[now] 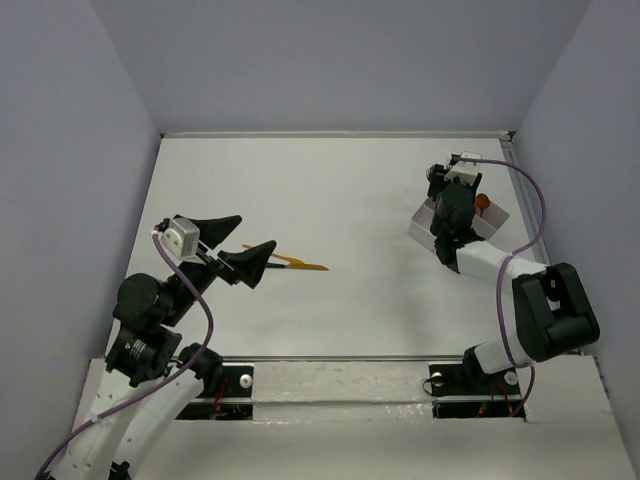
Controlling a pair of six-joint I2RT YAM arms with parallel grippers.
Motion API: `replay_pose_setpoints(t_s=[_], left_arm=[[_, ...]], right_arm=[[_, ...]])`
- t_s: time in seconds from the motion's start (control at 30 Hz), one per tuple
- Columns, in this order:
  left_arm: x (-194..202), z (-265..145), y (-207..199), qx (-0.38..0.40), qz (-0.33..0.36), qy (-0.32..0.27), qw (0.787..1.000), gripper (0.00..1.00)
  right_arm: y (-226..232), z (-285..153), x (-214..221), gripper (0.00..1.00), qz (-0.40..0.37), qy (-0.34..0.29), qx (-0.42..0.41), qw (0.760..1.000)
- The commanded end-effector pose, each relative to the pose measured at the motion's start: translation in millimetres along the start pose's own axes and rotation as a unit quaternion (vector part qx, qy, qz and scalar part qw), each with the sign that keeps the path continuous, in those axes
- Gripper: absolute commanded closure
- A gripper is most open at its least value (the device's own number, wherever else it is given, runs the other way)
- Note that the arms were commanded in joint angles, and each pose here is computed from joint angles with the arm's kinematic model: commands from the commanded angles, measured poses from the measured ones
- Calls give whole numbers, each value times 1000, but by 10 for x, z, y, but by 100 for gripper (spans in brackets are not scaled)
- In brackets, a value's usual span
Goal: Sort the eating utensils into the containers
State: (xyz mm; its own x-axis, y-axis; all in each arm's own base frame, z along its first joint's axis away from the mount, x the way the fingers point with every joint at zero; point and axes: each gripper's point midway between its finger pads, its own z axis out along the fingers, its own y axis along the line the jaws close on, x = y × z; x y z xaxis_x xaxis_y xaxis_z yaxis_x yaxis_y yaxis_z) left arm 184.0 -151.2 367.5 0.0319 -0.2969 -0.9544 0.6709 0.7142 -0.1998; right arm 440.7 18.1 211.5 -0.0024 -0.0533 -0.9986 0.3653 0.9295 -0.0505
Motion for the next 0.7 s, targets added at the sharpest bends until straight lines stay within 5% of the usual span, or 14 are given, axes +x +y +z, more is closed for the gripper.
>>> replay_pose_setpoints(t_s=[0.0,0.17,0.3,0.5,0.67], left_arm=[[-75,32,-37,11,2,-18,1000,1],[-56,42,-18,7,2,-15,1000,1],[-33,63,11,1,2,-11,1000,1],[-23,65,48,-9,3,-9,1000,1],[6,93,79,-13,2,-3,1000,1]], right_arm=[[466,-269,-157,39,58,55,-95,992],[1411,-956,-159,46,89,128,-307,939],[2160,-1611,134,50,44,198,-452,869],[2815,-2192,352,58,18,252,-540,802],[3248,-2365,539,56,-26,262,-562,784]])
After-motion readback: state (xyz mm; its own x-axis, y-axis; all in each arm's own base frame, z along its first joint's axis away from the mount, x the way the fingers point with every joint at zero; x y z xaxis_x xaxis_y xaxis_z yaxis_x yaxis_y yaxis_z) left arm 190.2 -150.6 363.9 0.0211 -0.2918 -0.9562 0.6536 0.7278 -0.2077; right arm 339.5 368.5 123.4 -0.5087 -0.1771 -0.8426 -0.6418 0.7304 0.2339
